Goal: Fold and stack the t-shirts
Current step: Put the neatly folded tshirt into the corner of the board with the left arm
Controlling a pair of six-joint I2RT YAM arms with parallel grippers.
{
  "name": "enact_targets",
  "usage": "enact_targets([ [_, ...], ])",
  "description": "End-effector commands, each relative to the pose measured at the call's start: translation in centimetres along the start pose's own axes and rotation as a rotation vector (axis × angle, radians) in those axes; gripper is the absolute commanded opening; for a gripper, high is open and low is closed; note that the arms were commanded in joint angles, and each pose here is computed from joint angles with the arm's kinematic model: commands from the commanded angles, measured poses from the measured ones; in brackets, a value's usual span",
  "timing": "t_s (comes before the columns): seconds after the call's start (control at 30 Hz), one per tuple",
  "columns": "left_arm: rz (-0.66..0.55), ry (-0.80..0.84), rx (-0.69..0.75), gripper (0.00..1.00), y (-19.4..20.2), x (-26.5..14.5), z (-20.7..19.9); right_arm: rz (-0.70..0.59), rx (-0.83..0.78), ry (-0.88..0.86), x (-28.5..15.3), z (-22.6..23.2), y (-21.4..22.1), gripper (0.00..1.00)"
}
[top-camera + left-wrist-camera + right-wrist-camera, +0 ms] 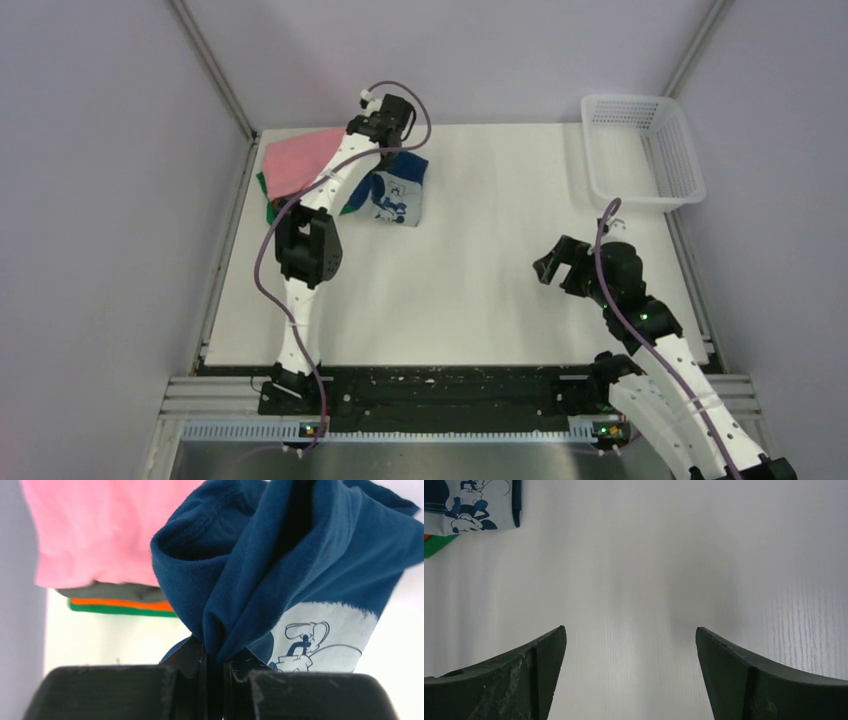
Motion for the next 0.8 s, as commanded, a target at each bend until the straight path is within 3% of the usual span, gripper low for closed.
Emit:
enact_targets([
  [0.0, -0.207, -0.122, 0.036, 0.0, -6.2, -3.5, 5.0, -0.092, -0.021, 0.004, 0.2, 0.0, -1.8, 0.99],
  [0.27, -0.422, -0.179, 0.024, 0.0, -12.5, -7.7, 10.1, -0.026, -0.057, 0.023, 1.6, -0.2, -1.1, 0.99],
  [0.77, -0.501, -0.098, -0.026, 0.0, -16.3, -8.5, 14.0, -0.021, -0.044, 0.013, 2.1, 0.2, -1.3, 0.99],
])
Point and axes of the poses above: each gripper's point midway between its finger pads, its own x axis out along the fingers, its own z axis along the line the jaws close on, y = z × x, the point moved 1 cm from there along -x, back along the fingers, and after that the axes turned 7 degrees about x, right-handed, at the moved point
